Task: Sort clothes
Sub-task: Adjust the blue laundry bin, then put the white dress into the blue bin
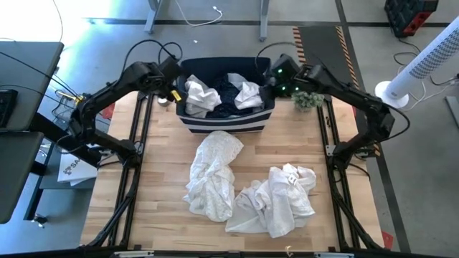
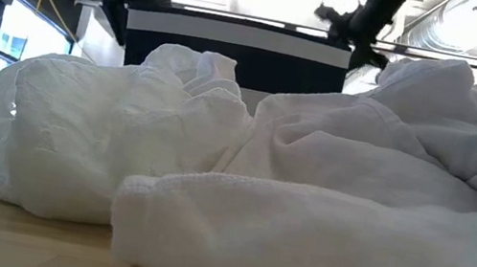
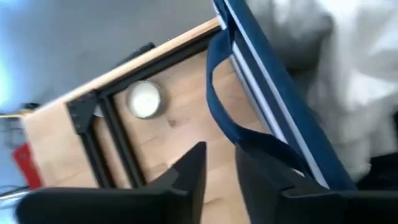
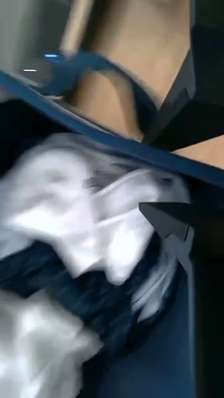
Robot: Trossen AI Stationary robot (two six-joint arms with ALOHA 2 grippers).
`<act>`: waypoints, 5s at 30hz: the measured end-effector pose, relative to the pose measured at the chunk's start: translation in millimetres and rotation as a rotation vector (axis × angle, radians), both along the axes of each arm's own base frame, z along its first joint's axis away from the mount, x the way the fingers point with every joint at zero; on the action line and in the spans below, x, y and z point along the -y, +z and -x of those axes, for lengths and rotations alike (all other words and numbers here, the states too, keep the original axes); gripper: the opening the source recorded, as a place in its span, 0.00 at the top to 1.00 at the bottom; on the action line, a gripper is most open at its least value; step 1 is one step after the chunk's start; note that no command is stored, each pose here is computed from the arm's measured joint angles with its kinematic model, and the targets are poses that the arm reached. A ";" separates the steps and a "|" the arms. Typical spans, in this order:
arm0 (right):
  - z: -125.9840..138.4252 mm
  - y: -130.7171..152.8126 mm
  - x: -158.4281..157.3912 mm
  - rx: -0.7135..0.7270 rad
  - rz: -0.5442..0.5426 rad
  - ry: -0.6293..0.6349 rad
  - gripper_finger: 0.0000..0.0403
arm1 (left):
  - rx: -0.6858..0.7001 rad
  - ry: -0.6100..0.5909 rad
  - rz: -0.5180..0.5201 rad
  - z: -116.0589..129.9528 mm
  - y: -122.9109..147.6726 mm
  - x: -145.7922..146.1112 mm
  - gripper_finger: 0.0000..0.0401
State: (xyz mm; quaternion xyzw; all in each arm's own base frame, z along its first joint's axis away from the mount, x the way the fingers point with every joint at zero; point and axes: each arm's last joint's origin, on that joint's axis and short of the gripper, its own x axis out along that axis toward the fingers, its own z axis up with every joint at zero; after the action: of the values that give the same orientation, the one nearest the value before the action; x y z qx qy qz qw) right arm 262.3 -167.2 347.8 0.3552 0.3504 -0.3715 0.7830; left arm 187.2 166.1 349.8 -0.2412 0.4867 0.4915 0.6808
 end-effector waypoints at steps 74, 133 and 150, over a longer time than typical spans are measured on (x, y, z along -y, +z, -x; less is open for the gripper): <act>48.8 104.2 -87.1 0.214 0.442 0.328 0.58 | 0.909 -0.607 0.350 -62.6 30.5 192.7 0.93; 42.5 105.8 -103.2 0.302 0.360 0.150 0.58 | 0.403 -0.443 0.078 -125.1 49.0 -55.0 0.62; 43.7 101.5 -108.3 0.301 0.274 0.106 0.58 | -0.091 -0.545 0.312 -165.8 -122.0 -87.6 0.66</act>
State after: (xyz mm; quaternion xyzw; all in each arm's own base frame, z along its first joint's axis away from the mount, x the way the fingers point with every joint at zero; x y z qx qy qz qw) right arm 218.6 -58.9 449.3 0.2781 0.1938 -0.3164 0.8860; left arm 353.0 253.7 227.8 -0.1812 0.6329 0.2205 0.7197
